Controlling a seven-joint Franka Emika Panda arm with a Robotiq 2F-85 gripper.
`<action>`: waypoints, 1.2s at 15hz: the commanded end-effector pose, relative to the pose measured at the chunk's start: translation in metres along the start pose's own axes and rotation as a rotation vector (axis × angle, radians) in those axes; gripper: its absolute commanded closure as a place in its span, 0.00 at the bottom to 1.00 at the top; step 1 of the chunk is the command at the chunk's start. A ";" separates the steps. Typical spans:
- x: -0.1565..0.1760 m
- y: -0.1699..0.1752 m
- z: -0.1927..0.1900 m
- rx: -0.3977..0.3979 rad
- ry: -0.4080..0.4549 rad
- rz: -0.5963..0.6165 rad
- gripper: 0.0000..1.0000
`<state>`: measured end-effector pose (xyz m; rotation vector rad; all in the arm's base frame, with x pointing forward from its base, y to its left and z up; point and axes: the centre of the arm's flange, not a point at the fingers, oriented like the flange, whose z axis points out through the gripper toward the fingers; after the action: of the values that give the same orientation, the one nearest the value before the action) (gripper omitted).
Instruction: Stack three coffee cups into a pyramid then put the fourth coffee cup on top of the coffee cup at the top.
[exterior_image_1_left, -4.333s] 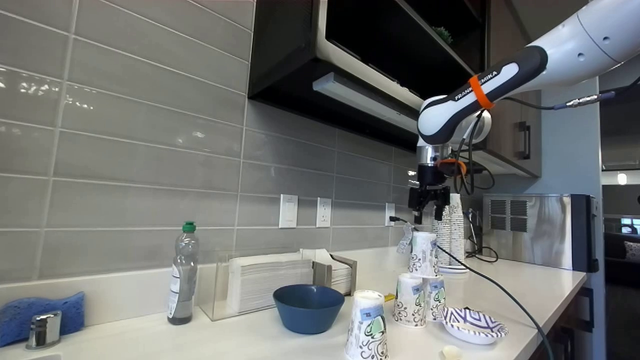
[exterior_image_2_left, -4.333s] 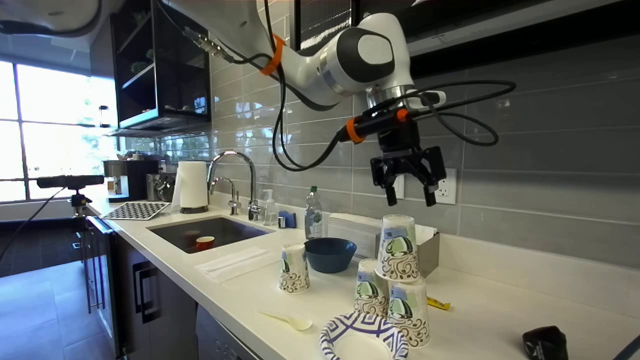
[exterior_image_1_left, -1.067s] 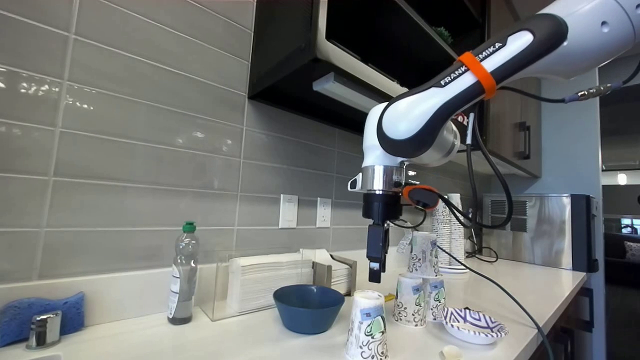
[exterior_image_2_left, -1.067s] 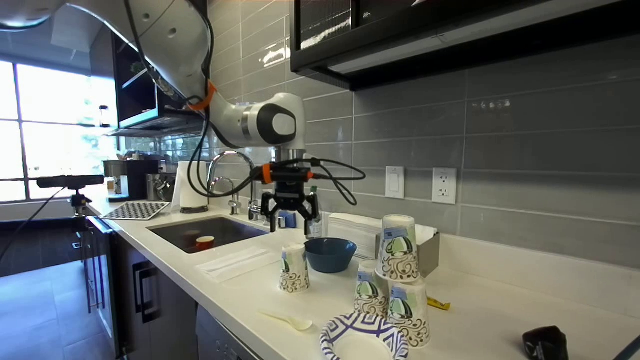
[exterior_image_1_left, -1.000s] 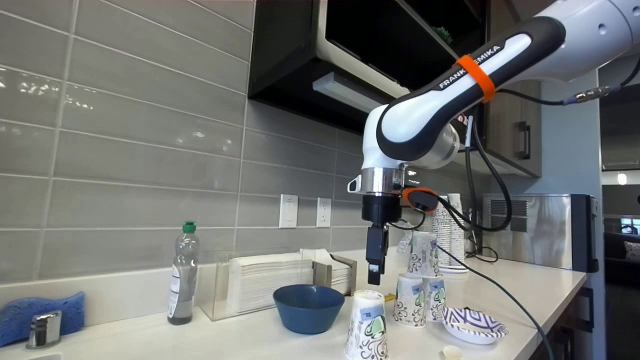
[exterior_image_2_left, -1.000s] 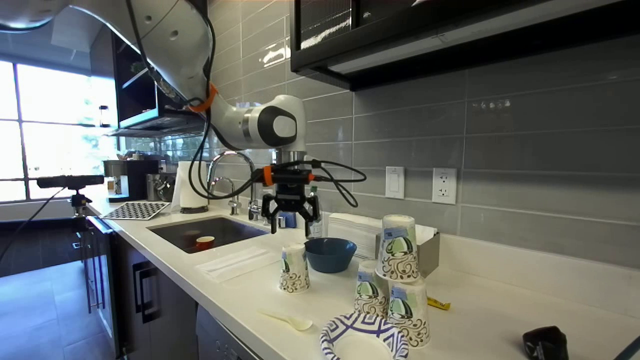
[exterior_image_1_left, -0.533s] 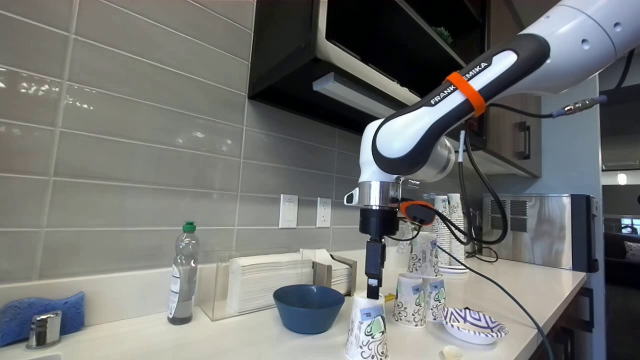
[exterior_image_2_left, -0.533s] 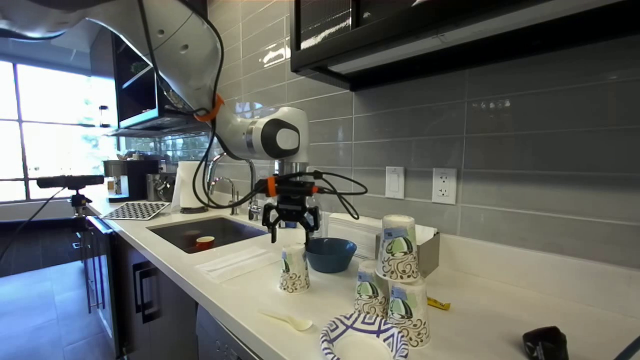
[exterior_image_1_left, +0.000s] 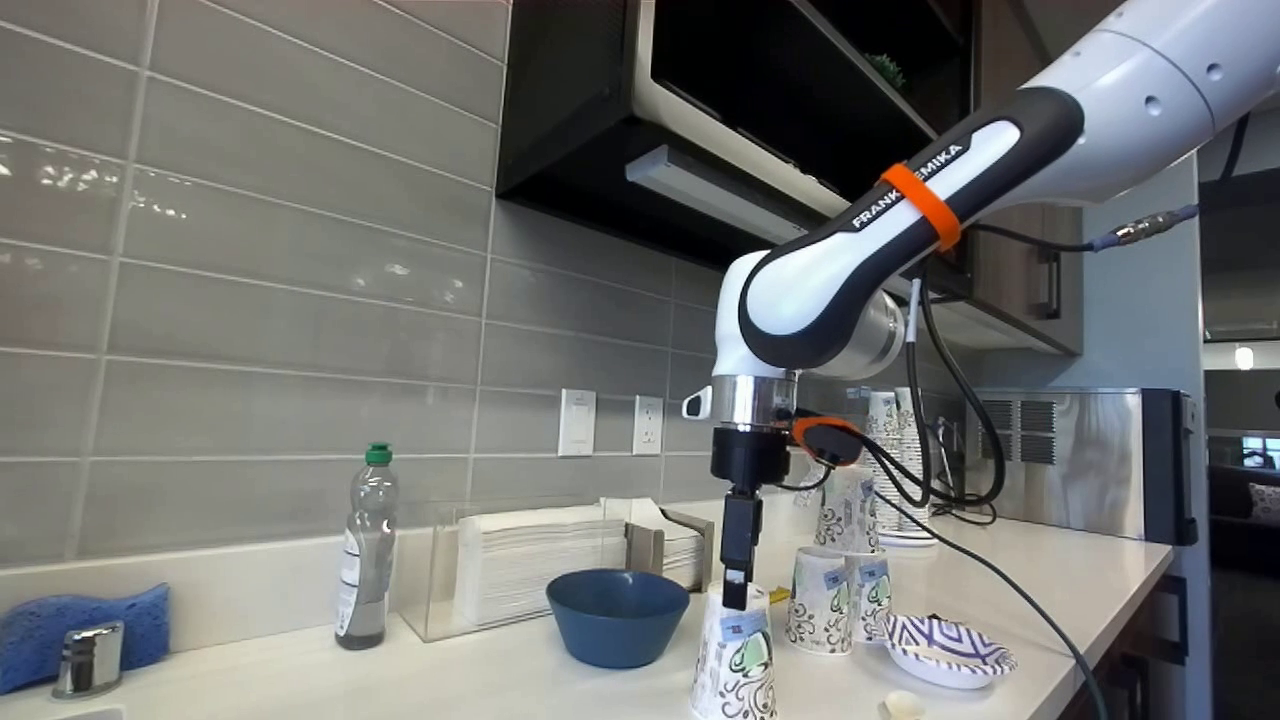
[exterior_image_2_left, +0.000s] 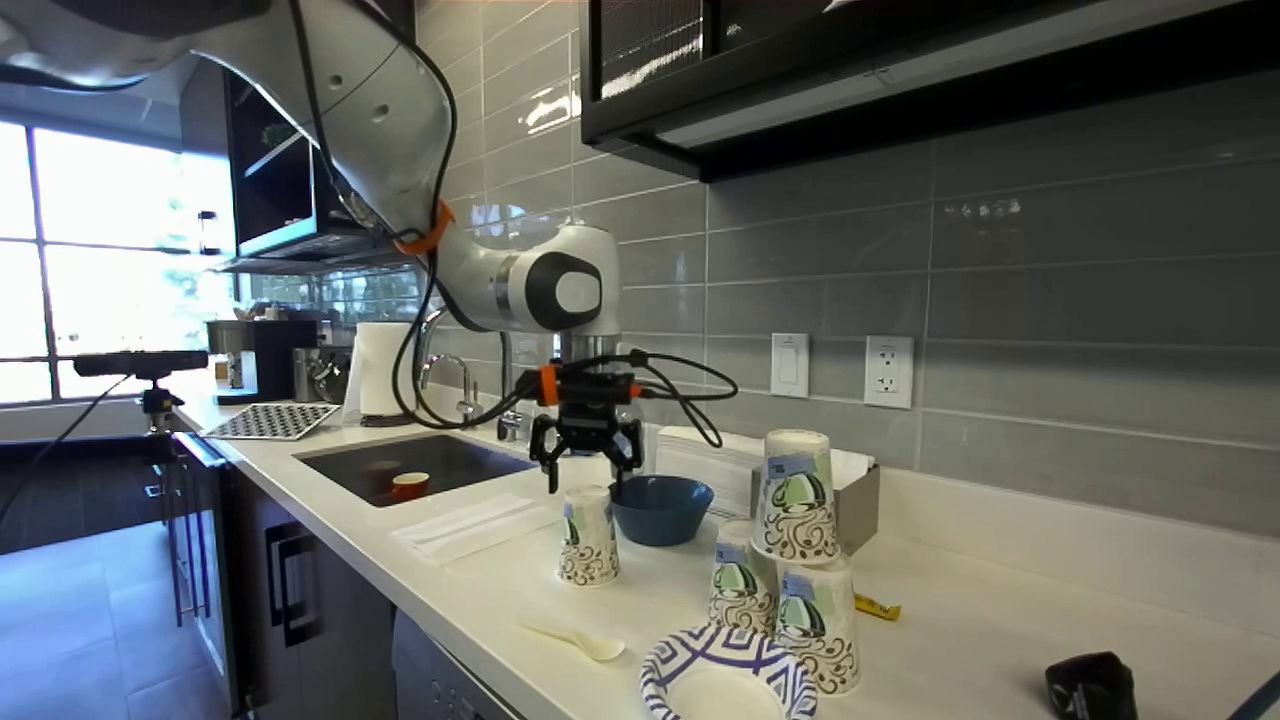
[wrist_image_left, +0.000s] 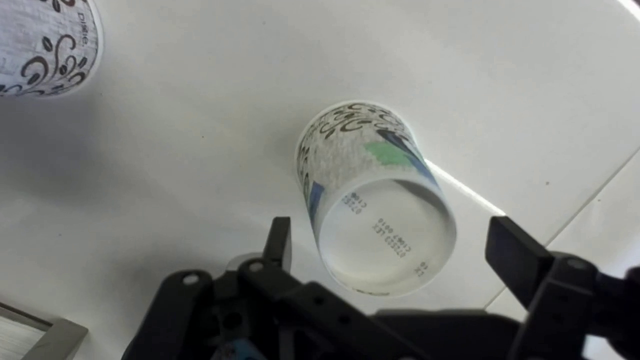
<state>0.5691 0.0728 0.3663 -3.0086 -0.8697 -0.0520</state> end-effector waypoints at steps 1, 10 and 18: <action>0.003 0.003 0.007 0.017 0.020 -0.011 0.00; 0.004 0.003 0.009 0.021 0.015 -0.015 0.29; 0.004 0.003 -0.002 0.010 0.017 -0.019 0.46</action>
<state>0.5710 0.0740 0.3605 -3.0034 -0.8812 -0.0456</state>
